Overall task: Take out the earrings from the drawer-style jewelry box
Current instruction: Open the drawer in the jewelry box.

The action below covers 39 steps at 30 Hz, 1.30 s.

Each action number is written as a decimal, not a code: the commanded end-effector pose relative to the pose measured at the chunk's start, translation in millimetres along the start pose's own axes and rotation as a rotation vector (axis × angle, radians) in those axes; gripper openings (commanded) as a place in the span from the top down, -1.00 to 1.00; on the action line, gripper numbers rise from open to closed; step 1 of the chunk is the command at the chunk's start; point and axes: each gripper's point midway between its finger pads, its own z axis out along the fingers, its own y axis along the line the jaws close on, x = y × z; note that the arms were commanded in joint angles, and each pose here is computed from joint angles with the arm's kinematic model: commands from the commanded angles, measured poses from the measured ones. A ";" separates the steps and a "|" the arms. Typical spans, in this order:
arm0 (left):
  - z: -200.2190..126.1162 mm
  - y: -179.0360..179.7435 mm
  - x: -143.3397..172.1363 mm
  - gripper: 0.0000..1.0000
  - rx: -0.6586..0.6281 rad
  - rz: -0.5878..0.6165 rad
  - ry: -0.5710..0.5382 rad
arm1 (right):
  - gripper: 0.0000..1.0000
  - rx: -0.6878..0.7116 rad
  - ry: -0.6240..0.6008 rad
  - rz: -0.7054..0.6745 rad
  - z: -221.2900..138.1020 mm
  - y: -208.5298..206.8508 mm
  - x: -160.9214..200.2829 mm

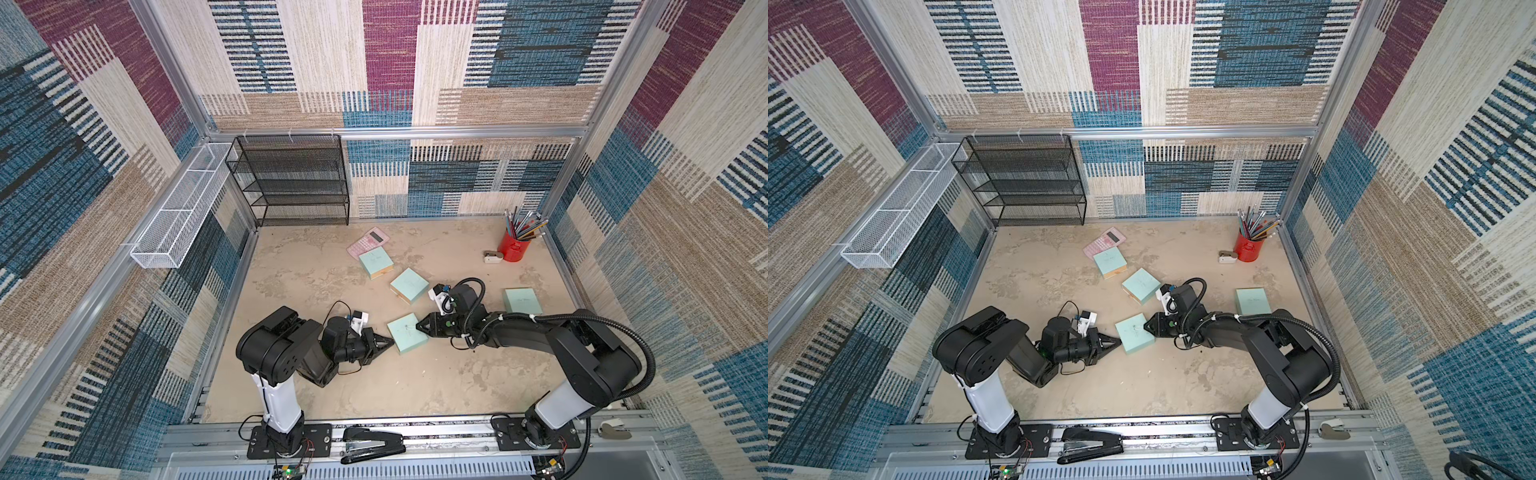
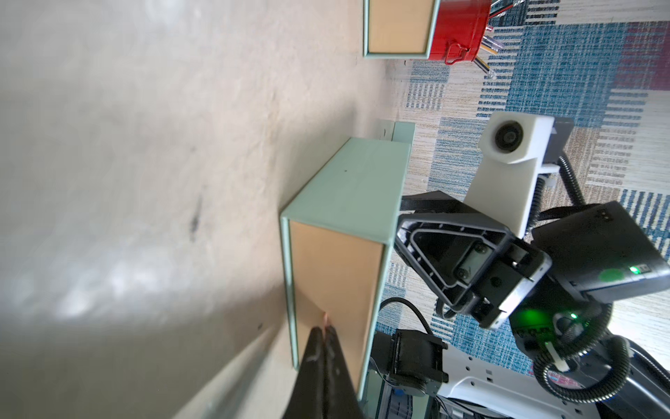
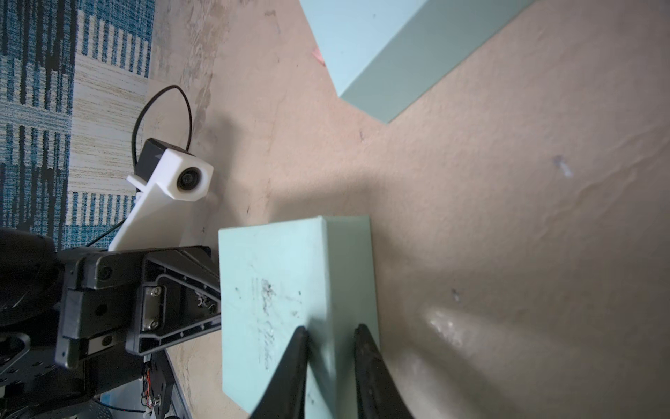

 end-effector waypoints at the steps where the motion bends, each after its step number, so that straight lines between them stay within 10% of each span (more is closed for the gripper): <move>1: -4.7 16.3 0.4 1.00 -0.051 -0.056 -0.012 | 0.63 0.065 0.023 0.022 2.6 -14.9 8.2; 39: -62.8 39.7 5.4 1.00 -0.387 -0.042 -0.070 | 0.66 0.074 0.017 0.015 6.3 -14.4 0.6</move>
